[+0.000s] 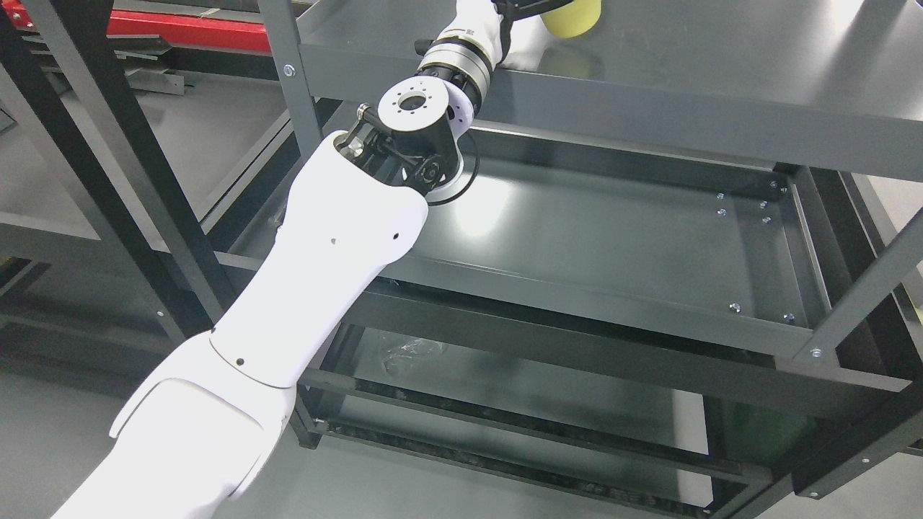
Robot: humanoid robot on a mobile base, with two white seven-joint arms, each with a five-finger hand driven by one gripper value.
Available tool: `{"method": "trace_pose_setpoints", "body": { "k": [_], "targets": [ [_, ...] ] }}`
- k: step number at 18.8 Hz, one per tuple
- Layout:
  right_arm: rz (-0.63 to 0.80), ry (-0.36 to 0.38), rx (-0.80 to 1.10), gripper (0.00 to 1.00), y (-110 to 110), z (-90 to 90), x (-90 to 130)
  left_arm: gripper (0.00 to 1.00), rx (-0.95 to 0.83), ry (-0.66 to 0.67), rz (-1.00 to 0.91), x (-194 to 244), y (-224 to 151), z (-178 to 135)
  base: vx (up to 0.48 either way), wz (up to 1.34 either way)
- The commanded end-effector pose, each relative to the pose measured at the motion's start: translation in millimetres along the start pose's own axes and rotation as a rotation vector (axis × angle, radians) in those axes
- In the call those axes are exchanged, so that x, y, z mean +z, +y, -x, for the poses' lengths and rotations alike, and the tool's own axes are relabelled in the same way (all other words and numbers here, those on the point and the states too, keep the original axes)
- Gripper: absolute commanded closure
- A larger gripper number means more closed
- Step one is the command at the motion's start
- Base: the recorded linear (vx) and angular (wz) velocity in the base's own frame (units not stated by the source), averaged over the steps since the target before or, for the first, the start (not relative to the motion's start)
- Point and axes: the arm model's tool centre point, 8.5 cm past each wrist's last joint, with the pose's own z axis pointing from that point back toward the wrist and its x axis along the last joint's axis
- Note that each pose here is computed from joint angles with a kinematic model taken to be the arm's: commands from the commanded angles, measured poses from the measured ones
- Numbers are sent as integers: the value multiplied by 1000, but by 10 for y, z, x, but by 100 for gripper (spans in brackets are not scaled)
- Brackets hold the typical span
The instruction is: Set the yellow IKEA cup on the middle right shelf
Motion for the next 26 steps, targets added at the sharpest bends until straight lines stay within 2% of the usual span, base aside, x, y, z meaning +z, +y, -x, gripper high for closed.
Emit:
{"method": "trace_pose_setpoints", "body": {
  "k": [1,2,3,6,8,12,22,23,24,26],
  "targets": [
    [13,14,-4,1,-98,90,-6,100,-4,-27,-62,-28,172,-74,0,0],
    [13,14,-4,1,-98,90,-6,95,-8,-25,-61,-27,165,-67,0,0],
    [13,14,-4,1,-98,90,-6,77,-10,-20,-54,-29,162,-59,0,0],
    [13,14,-4,1,-98,90,-6,36,-24,-1,-34,-26,128,-30,0,0],
    [13,14,-4,1,-98,90,-6,20,-33,13,-24,-25,117,-12,0,0],
    [13,14,-4,1,-98,90,-6,2,-43,22,-26,-25,119,-2,0,0],
    [13,14,-4,1,-98,90,-6,1,-49,40,-37,-54,166,7,0,0],
    [13,14,-4,1,-98,90,-6,4,-52,40,-38,-63,169,-4,0,0],
    [13,14,-4,1,-98,90,-6,13,-52,40,-37,-66,169,-9,0,0],
    [13,14,-4,1,-98,90,-6,40,-46,35,-29,-71,154,-44,0,0]
  ]
}}
